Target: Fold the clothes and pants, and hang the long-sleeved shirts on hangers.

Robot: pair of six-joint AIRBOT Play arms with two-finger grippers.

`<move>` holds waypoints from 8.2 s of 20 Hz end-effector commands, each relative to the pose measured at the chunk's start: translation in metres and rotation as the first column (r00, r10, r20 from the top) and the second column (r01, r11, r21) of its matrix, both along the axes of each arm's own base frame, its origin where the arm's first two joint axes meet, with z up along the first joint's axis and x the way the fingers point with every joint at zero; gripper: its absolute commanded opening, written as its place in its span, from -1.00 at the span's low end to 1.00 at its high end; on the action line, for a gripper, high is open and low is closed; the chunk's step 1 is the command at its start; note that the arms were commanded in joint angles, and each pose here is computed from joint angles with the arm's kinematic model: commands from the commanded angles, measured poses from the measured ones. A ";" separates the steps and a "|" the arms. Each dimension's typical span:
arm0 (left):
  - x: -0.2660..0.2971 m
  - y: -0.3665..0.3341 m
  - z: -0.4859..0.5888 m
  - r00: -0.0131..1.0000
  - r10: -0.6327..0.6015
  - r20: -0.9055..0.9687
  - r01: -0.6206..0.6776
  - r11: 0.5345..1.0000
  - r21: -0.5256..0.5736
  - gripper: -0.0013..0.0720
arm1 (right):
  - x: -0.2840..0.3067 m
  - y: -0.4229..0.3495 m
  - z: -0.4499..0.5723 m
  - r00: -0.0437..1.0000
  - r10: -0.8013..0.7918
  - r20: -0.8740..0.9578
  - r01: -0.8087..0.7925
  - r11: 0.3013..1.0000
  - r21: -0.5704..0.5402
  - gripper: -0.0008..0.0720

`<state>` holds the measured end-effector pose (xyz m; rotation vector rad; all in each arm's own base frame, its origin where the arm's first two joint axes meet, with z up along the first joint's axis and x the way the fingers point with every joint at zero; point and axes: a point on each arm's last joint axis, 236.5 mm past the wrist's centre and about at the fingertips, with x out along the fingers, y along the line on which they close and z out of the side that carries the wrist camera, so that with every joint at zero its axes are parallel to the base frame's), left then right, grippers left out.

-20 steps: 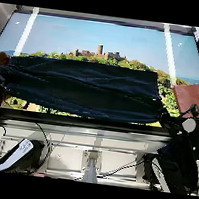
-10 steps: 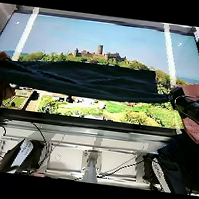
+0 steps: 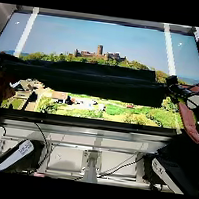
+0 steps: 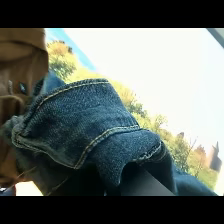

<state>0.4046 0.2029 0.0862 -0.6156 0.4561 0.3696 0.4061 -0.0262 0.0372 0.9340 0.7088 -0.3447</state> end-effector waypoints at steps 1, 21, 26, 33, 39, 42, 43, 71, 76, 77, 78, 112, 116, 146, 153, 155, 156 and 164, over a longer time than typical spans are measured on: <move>0.024 0.005 -0.015 1.000 0.018 -0.004 -0.018 1.000 0.005 -0.81 | 0.046 0.008 -0.003 0.995 0.015 0.095 -0.013 1.000 -0.018 -0.92; 0.090 0.009 -0.089 0.988 0.154 -0.020 -0.156 0.980 -0.126 -0.81 | 0.155 -0.005 -0.080 0.969 -0.215 0.125 0.191 0.966 0.174 -0.92; 0.106 0.007 -0.078 0.982 0.183 0.046 -0.180 0.982 -0.064 -0.81 | 0.171 0.002 -0.064 0.953 -0.210 0.219 0.174 0.970 0.171 -0.92; 0.111 0.011 -0.088 0.968 0.241 0.067 -0.236 0.968 -0.085 -0.80 | 0.185 0.009 -0.070 0.953 -0.199 0.228 0.163 0.972 0.170 -0.92; 0.110 0.028 -0.076 0.947 0.298 0.123 -0.293 0.954 -0.055 -0.80 | 0.187 -0.011 -0.066 0.930 -0.273 0.246 0.221 0.950 0.219 -0.92; 0.110 0.036 -0.070 0.926 0.343 0.156 -0.334 0.939 -0.083 -0.80 | 0.187 -0.013 -0.066 0.928 -0.278 0.247 0.226 0.949 0.221 -0.92; 0.109 0.037 -0.070 0.922 0.351 0.161 -0.340 0.936 -0.090 -0.80 | 0.188 -0.013 -0.066 0.928 -0.279 0.249 0.226 0.949 0.221 -0.92; 0.123 0.027 -0.010 0.954 0.194 0.228 -0.222 0.970 0.103 0.95 | 0.177 -0.003 -0.038 0.968 -0.050 0.245 0.058 0.998 -0.024 0.93; 0.084 -0.010 -0.001 1.000 0.011 0.015 -0.012 0.997 0.076 0.94 | 0.157 -0.006 -0.013 0.977 0.112 0.180 -0.077 0.978 -0.194 0.93; 0.071 -0.018 -0.018 0.997 -0.025 -0.070 0.027 0.999 0.026 0.94 | 0.155 -0.007 -0.005 0.976 0.110 0.188 -0.073 0.978 -0.194 0.93; 0.057 -0.024 -0.035 0.987 -0.056 -0.149 0.051 0.998 -0.034 0.94 | 0.154 -0.007 0.004 0.973 0.111 0.202 -0.072 0.978 -0.196 0.93; 0.046 0.038 -0.122 0.964 0.230 -0.136 -0.267 0.831 -0.487 0.94 | 0.128 0.001 0.092 0.945 0.128 0.302 -0.071 0.978 -0.194 0.93; 0.061 0.024 -0.126 0.971 0.196 -0.136 -0.238 0.839 -0.489 0.94 | 0.128 0.001 0.091 0.945 0.128 0.301 -0.071 0.978 -0.195 0.93; 0.176 -0.087 0.029 0.944 -0.302 0.129 0.311 0.949 -0.053 -0.80 | 0.120 0.069 0.083 0.916 0.319 0.244 -0.253 0.930 -0.267 -0.10; 0.149 -0.152 0.112 0.856 -0.481 0.192 0.473 0.877 0.087 -0.81 | 0.125 0.197 0.110 0.782 0.448 0.433 -0.362 0.892 -0.270 -0.92; 0.139 -0.163 0.134 0.839 -0.500 0.217 0.486 0.866 0.115 -0.80 | 0.118 0.236 0.083 0.785 0.476 0.397 -0.427 0.879 -0.211 -0.92; 0.134 -0.167 0.146 0.830 -0.507 0.230 0.491 0.862 0.129 -0.80 | 0.113 0.257 0.067 0.788 0.487 0.376 -0.458 0.873 -0.170 -0.92; 0.098 -0.235 0.199 0.723 -0.623 0.299 0.607 0.779 0.156 -0.80 | 0.083 0.437 -0.002 0.641 0.733 0.225 -0.732 0.673 -0.105 -0.93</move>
